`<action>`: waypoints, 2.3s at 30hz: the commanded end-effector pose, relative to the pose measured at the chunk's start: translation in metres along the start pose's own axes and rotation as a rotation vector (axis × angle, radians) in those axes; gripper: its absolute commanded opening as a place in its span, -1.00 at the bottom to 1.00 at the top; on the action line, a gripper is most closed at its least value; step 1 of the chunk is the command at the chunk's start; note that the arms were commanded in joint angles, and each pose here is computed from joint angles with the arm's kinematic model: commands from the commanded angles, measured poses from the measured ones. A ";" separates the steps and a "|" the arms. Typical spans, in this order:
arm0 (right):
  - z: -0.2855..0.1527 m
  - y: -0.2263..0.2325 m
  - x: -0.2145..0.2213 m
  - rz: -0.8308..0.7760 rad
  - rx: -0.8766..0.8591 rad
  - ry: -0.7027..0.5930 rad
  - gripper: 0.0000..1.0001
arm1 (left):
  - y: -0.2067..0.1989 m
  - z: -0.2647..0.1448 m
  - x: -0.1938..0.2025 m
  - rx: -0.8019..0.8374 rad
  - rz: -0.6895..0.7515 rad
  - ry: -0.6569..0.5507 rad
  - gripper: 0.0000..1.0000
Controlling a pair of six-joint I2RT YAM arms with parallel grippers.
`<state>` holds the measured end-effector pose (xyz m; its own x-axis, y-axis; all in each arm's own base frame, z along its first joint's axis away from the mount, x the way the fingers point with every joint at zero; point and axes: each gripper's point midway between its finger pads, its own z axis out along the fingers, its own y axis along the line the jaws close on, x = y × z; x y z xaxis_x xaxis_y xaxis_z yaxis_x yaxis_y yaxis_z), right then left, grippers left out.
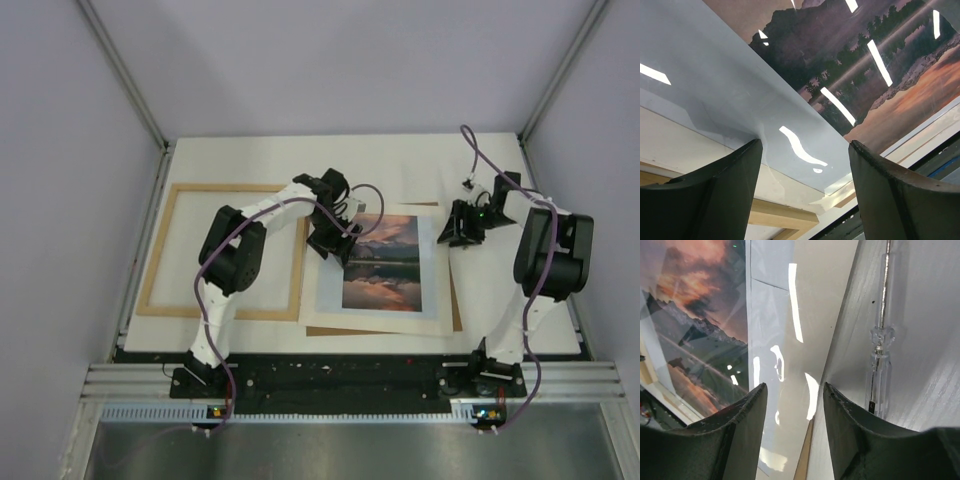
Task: Take the photo out of the frame
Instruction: Pick up the photo frame item from the photo frame.
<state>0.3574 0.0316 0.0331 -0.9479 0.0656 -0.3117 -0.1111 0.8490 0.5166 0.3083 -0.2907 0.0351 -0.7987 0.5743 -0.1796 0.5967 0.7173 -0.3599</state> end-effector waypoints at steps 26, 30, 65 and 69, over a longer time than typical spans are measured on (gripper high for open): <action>0.027 -0.028 -0.009 0.178 -0.182 0.006 0.04 | -0.005 0.041 0.012 0.018 0.021 0.076 0.54; 0.034 -0.031 -0.009 0.202 -0.227 0.013 0.03 | -0.005 0.045 0.015 0.020 0.019 0.088 0.54; -0.005 0.017 -0.032 0.212 -0.533 -0.101 -0.44 | -0.005 0.053 0.019 0.037 0.003 0.111 0.54; 0.004 0.014 -0.024 0.229 -0.568 -0.083 -0.44 | -0.008 0.053 0.019 0.037 0.007 0.113 0.54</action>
<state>0.3843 0.0396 0.0501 -0.9413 0.2799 -0.1889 -0.0403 0.4623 0.8858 0.3005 -0.3056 0.0339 -0.7952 0.5836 -0.1644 0.5960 0.7025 -0.3891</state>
